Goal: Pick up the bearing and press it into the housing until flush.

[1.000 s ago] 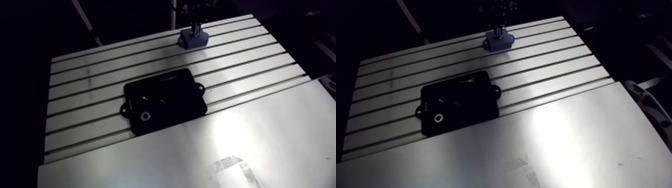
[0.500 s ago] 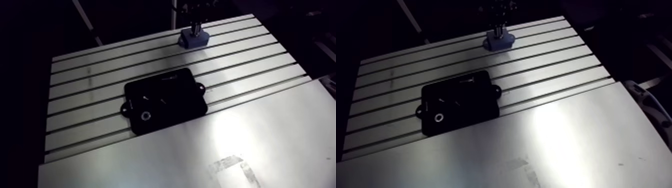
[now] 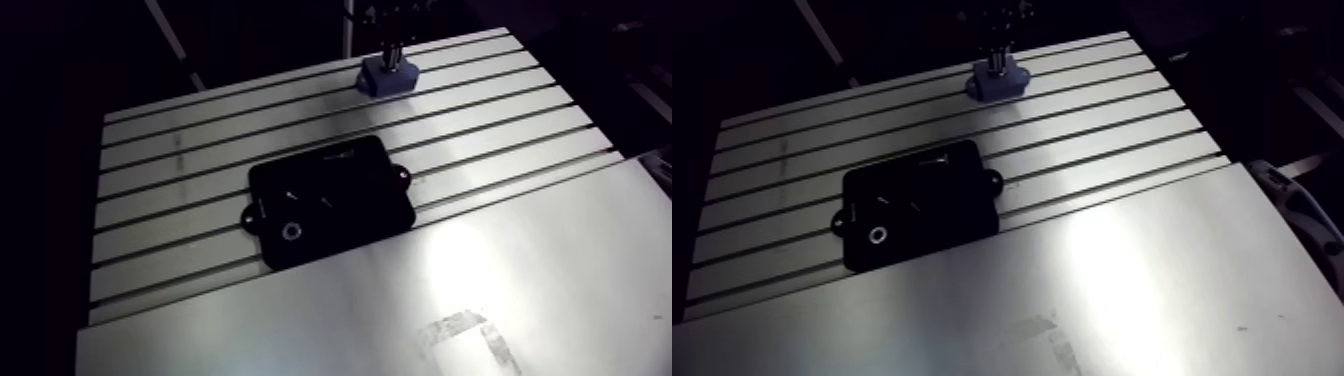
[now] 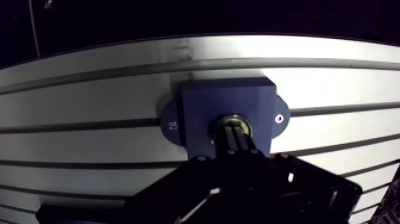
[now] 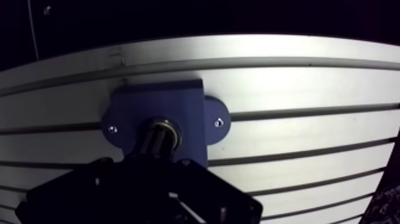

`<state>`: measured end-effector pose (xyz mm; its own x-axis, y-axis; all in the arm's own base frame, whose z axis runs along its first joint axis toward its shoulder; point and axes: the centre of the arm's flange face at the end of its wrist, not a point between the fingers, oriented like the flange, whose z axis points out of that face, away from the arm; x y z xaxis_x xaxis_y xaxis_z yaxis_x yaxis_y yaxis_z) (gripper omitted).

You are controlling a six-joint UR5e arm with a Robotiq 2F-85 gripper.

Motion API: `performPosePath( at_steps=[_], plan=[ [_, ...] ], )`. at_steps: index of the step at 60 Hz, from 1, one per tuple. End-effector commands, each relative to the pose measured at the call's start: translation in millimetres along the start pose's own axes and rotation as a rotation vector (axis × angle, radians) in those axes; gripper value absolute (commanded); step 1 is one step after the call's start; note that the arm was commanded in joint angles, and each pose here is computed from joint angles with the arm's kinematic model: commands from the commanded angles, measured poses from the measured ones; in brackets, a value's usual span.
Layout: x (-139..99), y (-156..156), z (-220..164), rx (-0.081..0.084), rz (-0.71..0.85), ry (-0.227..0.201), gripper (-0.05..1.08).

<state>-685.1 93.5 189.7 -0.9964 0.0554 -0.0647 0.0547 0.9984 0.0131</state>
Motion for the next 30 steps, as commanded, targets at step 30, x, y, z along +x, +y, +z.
performPosePath(
  at_steps=[30],
  plan=[
    [1.9, 1.5, 4.3, 0.001, 0.001, -0.004, 1.08]
  ],
)
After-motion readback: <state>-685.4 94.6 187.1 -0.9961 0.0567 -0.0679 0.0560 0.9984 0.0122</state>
